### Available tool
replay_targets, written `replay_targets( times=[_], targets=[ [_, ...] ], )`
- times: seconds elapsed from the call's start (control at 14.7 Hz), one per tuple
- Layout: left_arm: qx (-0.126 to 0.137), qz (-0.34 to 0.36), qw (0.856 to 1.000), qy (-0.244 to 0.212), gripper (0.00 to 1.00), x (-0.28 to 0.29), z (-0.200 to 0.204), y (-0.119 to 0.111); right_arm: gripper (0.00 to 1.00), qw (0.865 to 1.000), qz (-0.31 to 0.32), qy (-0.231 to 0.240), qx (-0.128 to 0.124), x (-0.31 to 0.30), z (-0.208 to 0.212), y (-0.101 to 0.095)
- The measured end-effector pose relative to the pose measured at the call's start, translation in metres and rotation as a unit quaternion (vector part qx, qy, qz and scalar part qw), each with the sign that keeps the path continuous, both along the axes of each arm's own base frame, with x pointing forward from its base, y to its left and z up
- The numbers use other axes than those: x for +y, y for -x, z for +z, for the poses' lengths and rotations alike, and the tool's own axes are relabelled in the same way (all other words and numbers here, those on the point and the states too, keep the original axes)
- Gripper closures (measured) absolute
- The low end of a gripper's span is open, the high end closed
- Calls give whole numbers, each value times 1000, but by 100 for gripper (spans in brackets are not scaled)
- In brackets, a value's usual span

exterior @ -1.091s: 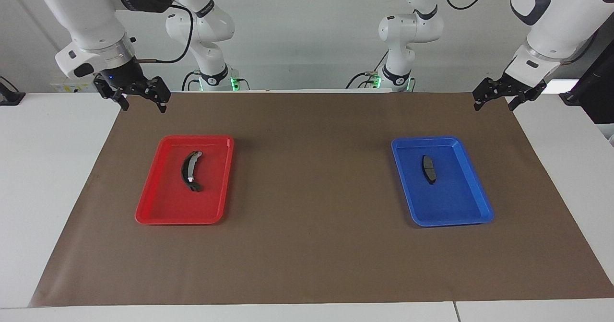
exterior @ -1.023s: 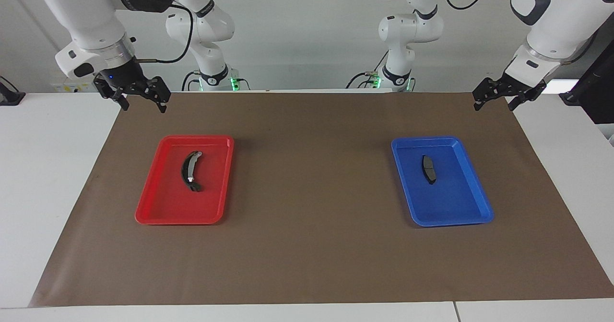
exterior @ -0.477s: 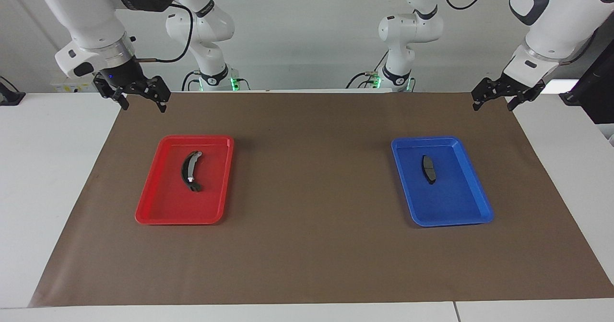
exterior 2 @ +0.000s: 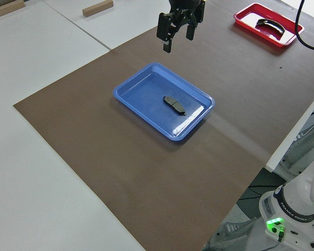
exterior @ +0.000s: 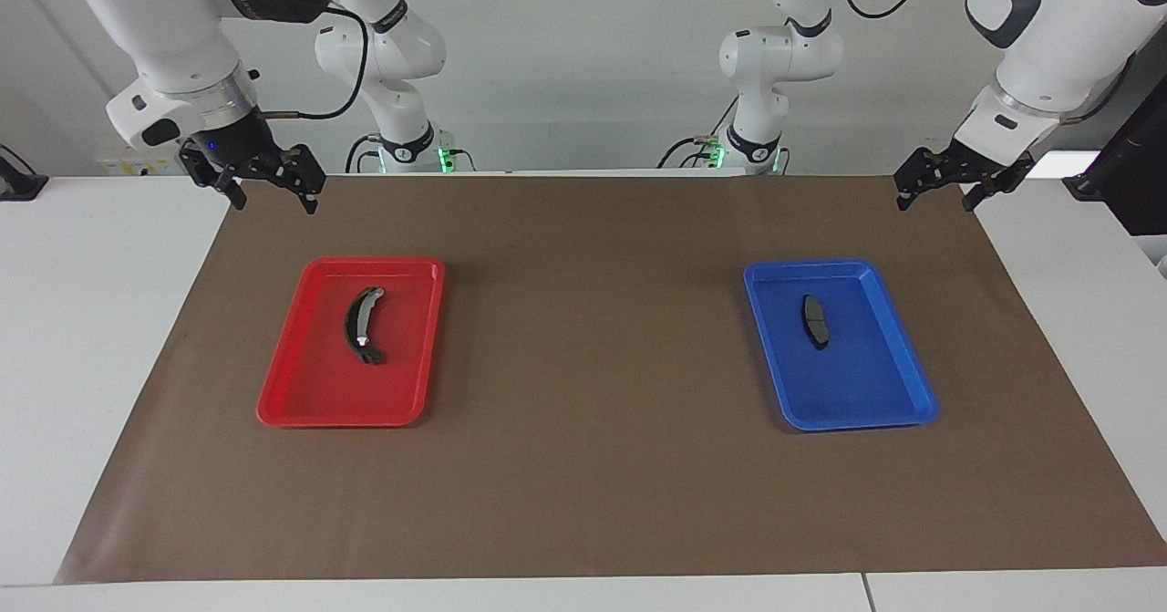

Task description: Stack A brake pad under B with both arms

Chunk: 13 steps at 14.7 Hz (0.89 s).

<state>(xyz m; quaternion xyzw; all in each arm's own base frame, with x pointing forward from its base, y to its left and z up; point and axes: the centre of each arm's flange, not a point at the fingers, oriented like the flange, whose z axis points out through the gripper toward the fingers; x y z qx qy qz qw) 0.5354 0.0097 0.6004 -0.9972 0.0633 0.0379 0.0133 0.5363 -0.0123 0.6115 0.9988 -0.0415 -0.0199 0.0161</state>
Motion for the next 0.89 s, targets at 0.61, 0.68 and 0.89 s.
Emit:
replay_targets(
  times=[0.61, 0.68, 0.89],
  targets=[
    [-32, -10, 999, 0, 0, -7, -56, -8, 0, 999, 34, -18, -10, 7, -105, 11],
    [-35, -12, 999, 1, 0, -9, -73, -9, 0, 999, 38, -19, -14, 7, -122, 11],
    [-43, -24, 999, 2, 1, -20, -136, -3, 0, 998, 53, -17, -43, 8, -188, 11]
  ],
)
